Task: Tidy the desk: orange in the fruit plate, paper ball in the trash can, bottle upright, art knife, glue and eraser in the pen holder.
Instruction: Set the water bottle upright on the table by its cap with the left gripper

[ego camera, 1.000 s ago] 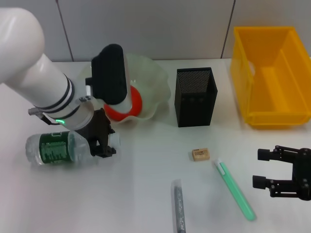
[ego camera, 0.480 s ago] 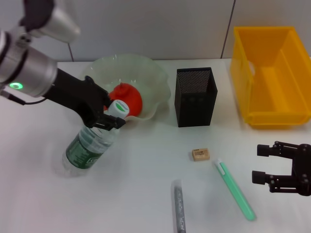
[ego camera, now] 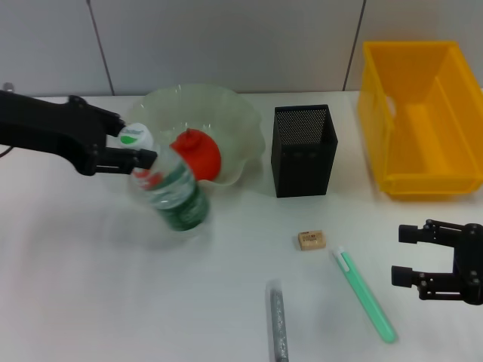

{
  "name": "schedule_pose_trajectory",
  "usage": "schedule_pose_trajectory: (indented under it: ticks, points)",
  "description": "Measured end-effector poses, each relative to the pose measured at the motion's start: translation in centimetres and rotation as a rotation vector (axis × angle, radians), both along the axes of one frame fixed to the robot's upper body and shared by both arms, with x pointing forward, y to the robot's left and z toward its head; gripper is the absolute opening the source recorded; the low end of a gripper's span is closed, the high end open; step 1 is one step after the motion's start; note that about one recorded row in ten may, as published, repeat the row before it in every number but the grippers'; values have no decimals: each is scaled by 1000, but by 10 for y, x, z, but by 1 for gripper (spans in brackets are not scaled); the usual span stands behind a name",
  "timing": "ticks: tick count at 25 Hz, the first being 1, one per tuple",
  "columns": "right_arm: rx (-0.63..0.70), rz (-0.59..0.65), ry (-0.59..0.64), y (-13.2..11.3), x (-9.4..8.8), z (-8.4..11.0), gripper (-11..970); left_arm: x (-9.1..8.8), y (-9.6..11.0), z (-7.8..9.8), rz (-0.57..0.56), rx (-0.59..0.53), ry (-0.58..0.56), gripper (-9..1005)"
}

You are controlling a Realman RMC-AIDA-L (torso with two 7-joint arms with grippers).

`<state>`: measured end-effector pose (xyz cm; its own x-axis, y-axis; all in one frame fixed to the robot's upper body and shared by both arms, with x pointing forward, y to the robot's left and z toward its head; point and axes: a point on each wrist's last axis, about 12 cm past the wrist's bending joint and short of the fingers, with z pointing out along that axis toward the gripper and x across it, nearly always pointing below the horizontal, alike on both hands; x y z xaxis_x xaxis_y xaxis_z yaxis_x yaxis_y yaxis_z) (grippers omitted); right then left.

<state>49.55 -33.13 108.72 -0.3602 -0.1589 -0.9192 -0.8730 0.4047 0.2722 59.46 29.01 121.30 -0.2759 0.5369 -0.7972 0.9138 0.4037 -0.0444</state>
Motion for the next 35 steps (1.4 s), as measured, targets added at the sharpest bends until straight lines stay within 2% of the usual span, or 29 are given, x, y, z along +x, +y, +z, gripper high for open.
schedule_pose_trajectory:
  ticks: [8, 15, 27, 35]
  points:
    - [-2, -1, 0, -1, 0, 0, 822, -4, 10, -2, 27, -29, -14, 446]
    - [-3, 0, -1, -1, 0, 1, 823, -4, 24, -10, 106, -27, -27, 446]
    - [2, -8, -3, -1, 0, 1, 822, -2, 28, -14, 138, -27, -35, 445]
    - [2, -11, -5, -2, 1, 1, 823, 2, 36, -24, 188, -24, -38, 446]
